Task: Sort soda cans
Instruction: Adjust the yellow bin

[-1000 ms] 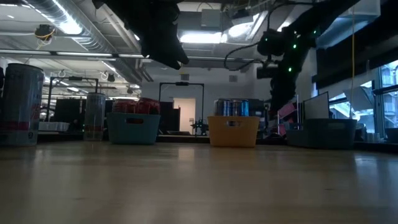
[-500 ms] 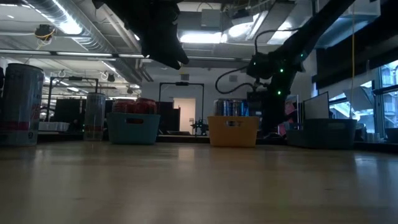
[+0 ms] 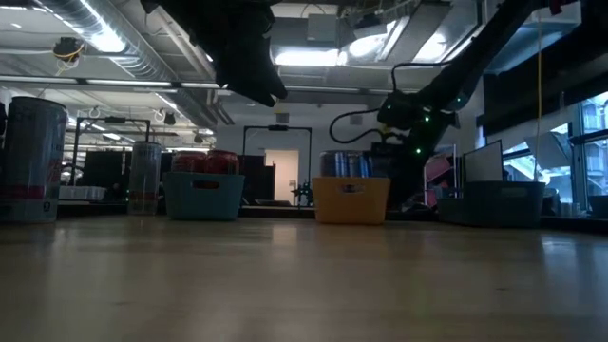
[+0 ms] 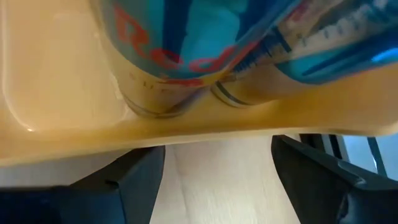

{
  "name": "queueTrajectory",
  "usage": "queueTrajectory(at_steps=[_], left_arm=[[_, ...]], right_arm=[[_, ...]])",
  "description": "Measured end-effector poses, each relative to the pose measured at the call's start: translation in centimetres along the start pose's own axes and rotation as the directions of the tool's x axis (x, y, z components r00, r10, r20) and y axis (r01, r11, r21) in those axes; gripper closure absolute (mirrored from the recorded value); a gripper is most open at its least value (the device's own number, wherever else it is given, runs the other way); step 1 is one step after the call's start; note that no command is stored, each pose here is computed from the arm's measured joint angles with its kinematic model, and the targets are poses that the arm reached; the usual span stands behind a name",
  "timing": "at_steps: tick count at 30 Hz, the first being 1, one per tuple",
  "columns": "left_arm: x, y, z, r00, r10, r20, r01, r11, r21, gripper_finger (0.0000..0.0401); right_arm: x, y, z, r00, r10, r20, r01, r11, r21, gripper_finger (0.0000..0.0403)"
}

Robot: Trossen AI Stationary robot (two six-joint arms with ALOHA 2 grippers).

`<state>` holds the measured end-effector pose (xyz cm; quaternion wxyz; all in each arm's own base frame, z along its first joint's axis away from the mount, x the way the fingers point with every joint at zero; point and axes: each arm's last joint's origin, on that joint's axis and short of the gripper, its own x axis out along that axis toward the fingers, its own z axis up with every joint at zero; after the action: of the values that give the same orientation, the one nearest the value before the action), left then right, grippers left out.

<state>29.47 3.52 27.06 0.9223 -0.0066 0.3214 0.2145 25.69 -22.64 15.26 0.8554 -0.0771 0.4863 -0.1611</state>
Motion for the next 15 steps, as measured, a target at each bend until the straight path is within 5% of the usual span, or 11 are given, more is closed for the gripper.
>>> queueTrajectory(at_steps=[15], left_arm=[[0.0, 0.0, 0.0, 1.0, 0.0, 0.001, 0.0, 1.0, -0.004, 0.0107]], right_arm=[[2.4, -0.2, 0.5, 0.992, -0.005, 0.126, 0.005, 1.0, 0.004, 0.011]])
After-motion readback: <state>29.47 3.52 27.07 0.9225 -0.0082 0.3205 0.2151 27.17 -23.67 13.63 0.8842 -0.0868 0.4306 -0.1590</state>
